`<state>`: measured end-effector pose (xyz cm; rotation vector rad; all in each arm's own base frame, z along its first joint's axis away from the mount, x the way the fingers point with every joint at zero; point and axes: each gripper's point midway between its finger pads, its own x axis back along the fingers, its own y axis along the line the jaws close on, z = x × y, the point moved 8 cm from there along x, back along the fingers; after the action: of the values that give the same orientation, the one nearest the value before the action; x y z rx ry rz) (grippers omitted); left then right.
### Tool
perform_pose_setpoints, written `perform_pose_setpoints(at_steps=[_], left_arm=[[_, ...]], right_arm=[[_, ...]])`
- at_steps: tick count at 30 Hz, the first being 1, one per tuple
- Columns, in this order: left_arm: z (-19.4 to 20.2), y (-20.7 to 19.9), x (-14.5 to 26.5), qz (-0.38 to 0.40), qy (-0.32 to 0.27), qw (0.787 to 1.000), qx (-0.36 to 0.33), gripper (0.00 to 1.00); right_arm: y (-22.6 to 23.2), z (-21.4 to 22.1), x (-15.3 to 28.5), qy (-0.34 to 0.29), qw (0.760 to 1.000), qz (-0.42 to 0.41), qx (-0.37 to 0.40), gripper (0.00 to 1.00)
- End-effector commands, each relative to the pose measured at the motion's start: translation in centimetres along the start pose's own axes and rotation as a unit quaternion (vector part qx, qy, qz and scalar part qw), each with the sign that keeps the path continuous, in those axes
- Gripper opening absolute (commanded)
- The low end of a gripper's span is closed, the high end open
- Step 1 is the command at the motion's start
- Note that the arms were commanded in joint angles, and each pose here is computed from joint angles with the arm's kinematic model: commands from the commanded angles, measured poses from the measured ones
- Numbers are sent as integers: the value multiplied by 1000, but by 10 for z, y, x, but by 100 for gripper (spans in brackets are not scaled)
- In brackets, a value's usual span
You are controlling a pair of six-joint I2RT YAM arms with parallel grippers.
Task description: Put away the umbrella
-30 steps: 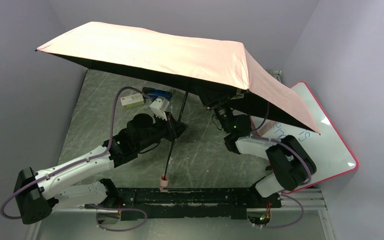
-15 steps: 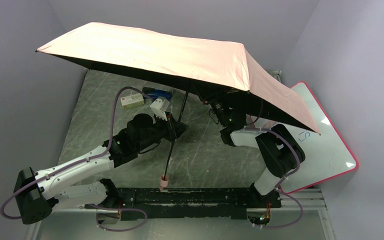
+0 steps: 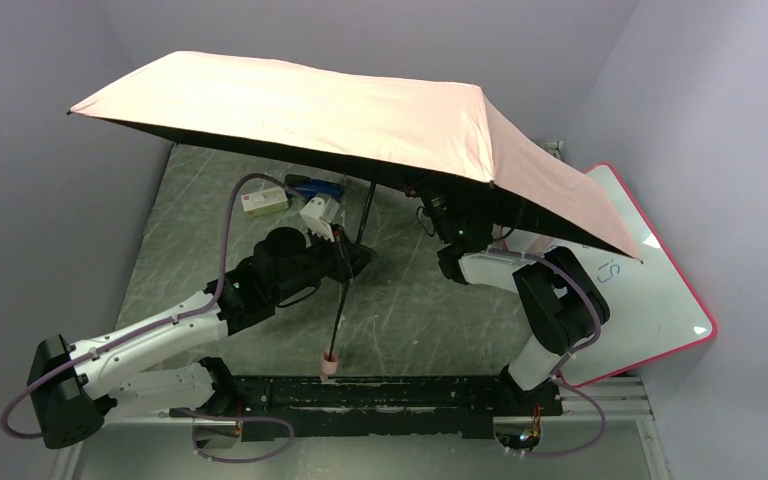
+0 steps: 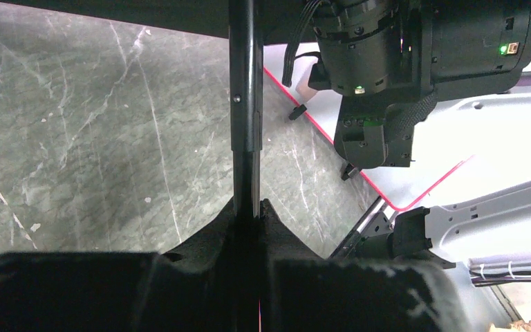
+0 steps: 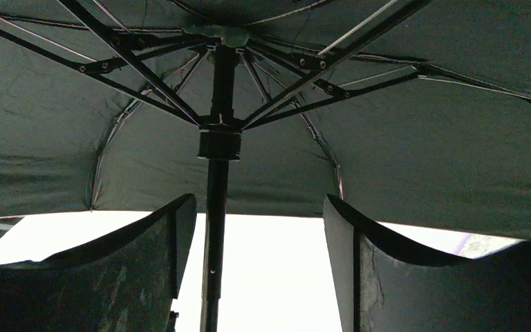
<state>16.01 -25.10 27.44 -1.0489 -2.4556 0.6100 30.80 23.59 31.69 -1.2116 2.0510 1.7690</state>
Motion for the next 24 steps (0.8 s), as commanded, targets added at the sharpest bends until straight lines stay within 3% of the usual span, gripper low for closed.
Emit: perform_pose_setpoints(at_steps=[1, 13, 24], left_arm=[[-20, -18, 9, 37, -26, 999, 9, 5], [-17, -17, 10, 41, -19, 999, 5, 5], [-16, -18, 9, 45, -15, 999, 4, 5]], right_arm=[[51, -20, -4, -59, 988, -142, 14, 71], [50, -23, -20, -77, 986, -144, 12, 67], [50, -18, -36, -70, 986, -149, 8, 69]])
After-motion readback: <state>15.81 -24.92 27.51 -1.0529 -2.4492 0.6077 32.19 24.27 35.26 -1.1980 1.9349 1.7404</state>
